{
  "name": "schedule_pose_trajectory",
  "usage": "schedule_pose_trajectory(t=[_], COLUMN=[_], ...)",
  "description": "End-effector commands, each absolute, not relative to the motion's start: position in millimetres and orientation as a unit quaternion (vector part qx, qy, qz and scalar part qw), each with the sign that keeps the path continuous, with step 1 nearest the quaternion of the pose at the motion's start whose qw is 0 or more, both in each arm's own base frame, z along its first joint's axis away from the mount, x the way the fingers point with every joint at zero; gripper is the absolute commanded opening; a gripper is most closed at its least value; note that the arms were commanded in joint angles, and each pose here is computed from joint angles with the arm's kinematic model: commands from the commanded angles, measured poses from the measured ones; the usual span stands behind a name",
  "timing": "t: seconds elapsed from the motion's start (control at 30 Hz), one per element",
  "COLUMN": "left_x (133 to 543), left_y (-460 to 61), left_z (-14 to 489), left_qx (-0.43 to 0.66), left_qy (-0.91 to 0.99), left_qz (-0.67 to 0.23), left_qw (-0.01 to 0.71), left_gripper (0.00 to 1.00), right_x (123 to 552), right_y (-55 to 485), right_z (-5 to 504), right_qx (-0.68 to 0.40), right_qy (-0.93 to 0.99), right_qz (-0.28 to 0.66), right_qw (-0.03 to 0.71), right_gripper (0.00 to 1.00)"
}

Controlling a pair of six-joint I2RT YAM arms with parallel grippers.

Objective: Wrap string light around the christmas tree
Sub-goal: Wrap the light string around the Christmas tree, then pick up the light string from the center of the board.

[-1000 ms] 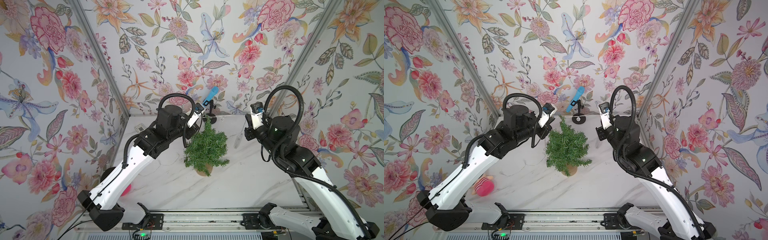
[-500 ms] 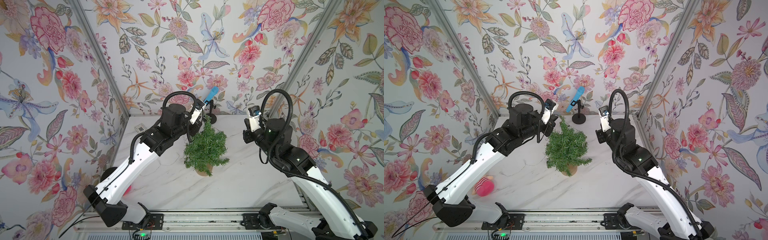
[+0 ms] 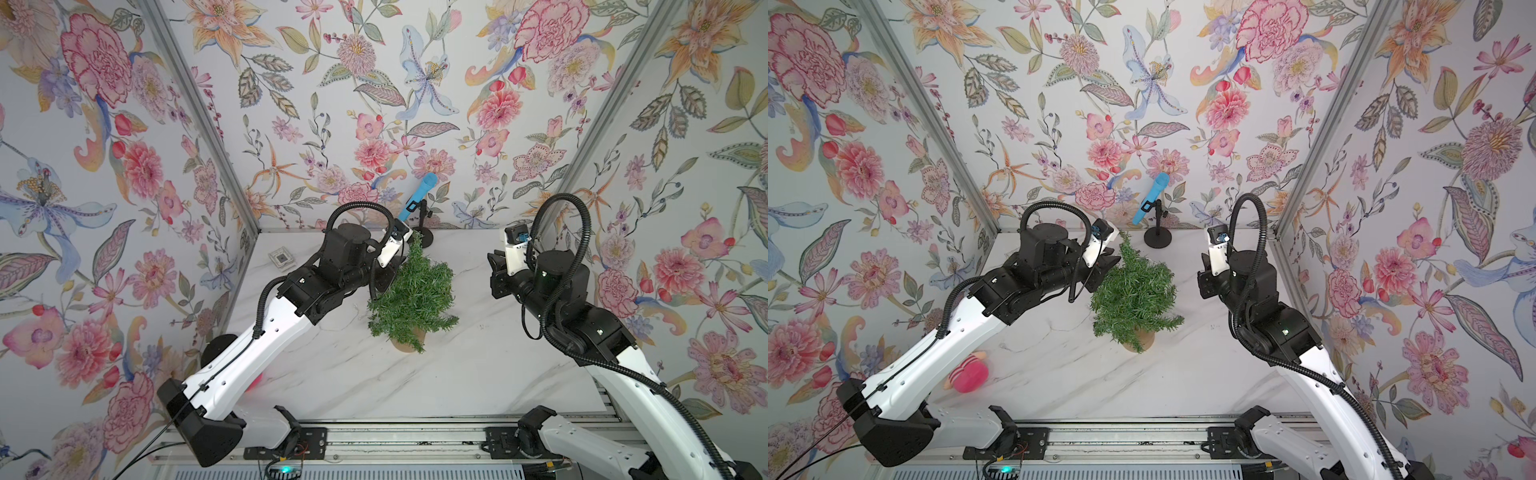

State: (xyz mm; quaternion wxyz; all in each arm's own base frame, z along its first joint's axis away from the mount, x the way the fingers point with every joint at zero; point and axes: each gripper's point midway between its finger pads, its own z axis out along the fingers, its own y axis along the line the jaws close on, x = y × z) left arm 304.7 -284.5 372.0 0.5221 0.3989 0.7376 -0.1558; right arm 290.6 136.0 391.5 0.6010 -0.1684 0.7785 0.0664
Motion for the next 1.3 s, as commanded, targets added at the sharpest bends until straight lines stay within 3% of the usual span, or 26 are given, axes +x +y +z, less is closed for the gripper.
schedule_pose_trajectory(t=[0.0,0.2,0.47,0.57,0.67,0.87,1.07,1.17,1.27], left_x=[293,277,270,269,268,263,270,278,291], left_y=[-273,-261,-215,-182,-153,-105,-78,-70,-58], left_z=[373,419,433,425,392,282,175,137,111], left_qx=[0.395,0.365,0.280,0.216,0.134,0.002,-0.086,-0.107,-0.138], left_qy=[0.746,0.709,0.715,0.736,0.774,0.853,0.901,0.914,0.914], left_qz=[-0.147,-0.177,-0.146,-0.113,-0.095,-0.063,-0.067,-0.041,-0.021], left_qw=[0.516,0.577,0.624,0.632,0.611,0.517,0.419,0.389,0.380], left_gripper=[0.44,0.83,0.94,0.87,0.71,0.67,0.56,0.48,0.48], right_x=[284,282,276,272,267,261,249,244,240], right_y=[144,148,142,140,135,121,119,117,116], right_z=[388,387,393,395,393,379,353,335,314], right_qx=[-0.170,-0.176,-0.172,-0.166,-0.157,-0.119,-0.101,-0.090,-0.083], right_qy=[0.779,0.775,0.768,0.765,0.761,0.763,0.773,0.781,0.790], right_qz=[0.105,0.118,0.118,0.121,0.124,0.125,0.153,0.163,0.168], right_qw=[0.595,0.595,0.606,0.611,0.617,0.623,0.607,0.597,0.583], right_gripper=[0.20,0.26,0.34,0.38,0.40,0.44,0.46,0.46,0.46])
